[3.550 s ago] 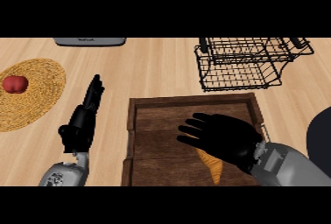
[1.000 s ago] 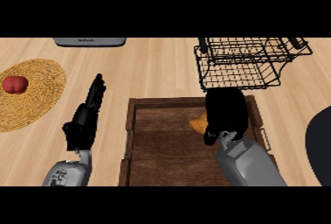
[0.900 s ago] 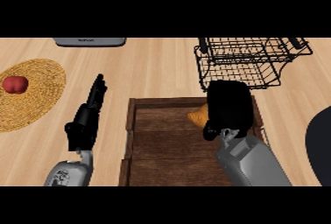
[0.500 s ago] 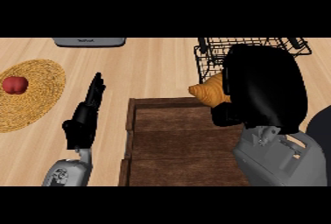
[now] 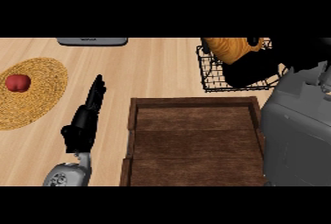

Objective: Pick the croissant from the tray and place it in the tiered basket

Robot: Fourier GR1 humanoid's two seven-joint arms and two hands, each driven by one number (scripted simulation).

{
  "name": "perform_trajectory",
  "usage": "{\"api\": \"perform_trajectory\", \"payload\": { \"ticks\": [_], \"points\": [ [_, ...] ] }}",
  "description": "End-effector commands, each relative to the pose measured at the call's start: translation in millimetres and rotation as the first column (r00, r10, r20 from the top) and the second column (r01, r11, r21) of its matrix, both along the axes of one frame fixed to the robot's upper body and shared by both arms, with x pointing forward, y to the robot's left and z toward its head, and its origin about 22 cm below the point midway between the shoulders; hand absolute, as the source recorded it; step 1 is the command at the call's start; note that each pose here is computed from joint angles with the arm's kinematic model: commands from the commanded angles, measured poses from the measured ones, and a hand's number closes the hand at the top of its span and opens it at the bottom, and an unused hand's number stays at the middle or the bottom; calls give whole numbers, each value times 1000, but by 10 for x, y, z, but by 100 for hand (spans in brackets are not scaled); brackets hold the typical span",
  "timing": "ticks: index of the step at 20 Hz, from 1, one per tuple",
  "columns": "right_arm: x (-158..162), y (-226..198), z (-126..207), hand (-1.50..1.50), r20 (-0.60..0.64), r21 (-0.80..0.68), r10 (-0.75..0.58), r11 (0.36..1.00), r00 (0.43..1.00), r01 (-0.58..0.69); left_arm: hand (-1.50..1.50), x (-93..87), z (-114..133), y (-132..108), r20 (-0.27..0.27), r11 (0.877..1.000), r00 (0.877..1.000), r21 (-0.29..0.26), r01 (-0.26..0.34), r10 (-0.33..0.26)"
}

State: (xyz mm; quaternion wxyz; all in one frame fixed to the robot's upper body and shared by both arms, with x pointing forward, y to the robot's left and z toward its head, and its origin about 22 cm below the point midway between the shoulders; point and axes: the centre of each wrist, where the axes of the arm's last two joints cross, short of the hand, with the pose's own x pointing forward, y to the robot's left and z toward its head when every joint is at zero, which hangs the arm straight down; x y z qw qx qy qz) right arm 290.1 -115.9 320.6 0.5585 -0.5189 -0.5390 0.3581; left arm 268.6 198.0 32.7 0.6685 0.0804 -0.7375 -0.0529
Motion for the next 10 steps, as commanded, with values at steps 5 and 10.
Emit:
{"api": "perform_trajectory", "payload": {
  "ticks": [5, 10],
  "points": [
    [495, 62, 178, 150, -16, 60, -97, 993, 995, 98, 0, 77, 73, -162, -10, 1000, 1000, 1, -4, 4],
    [730, 37, 94, 150, 5, 13, -151, 989, 989, 150, 0, 76, 85, 73, 3, 1000, 1000, -3, 10, -10]
  ]
}}
